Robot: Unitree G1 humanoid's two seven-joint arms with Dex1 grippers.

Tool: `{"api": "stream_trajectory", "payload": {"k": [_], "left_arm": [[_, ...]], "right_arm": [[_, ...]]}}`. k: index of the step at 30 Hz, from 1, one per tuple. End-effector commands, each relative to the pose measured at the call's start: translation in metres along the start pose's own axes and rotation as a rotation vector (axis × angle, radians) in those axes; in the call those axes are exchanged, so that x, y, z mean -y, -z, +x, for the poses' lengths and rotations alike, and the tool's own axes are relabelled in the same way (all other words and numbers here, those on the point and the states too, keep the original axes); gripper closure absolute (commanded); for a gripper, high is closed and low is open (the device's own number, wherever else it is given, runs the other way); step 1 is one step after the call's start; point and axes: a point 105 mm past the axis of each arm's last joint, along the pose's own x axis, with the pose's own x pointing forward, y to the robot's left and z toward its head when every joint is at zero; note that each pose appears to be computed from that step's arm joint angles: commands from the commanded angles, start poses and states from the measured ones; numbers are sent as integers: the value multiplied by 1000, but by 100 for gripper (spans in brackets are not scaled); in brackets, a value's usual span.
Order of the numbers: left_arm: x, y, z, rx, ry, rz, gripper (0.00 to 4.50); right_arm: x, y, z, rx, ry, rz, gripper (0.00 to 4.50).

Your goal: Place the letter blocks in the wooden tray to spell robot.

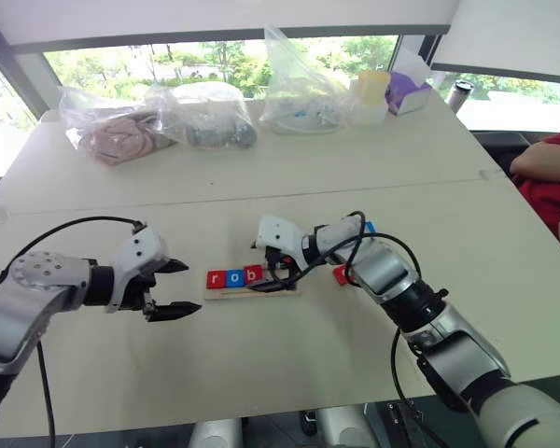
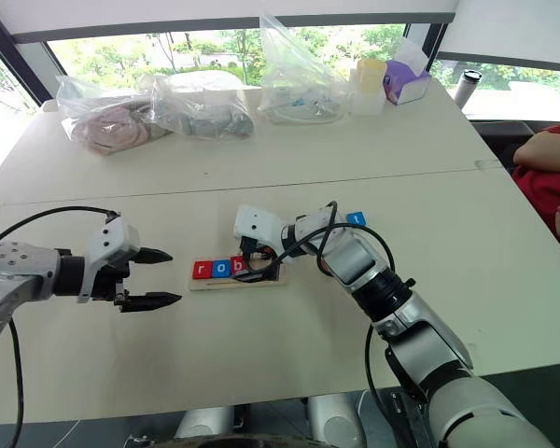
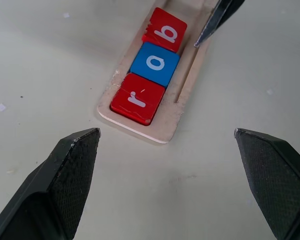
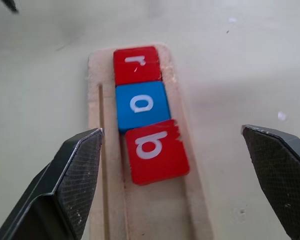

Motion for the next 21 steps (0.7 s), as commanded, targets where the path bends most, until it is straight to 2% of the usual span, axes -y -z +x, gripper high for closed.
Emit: {"api": "stream_trajectory", "payload": {"k": [1, 14, 21], "left_arm": [[-3, -7, -1, 16, -14, 40, 0], [-5, -6, 0, 11, -20, 49, 0], [-7, -4, 1, 3, -27, 53, 0]], "right_arm": [[-1, -15, -3, 47, -19, -29, 2], [-33, -3, 6, 42, -137, 6, 2], [-31, -9, 4, 62, -121, 17, 2]]}}
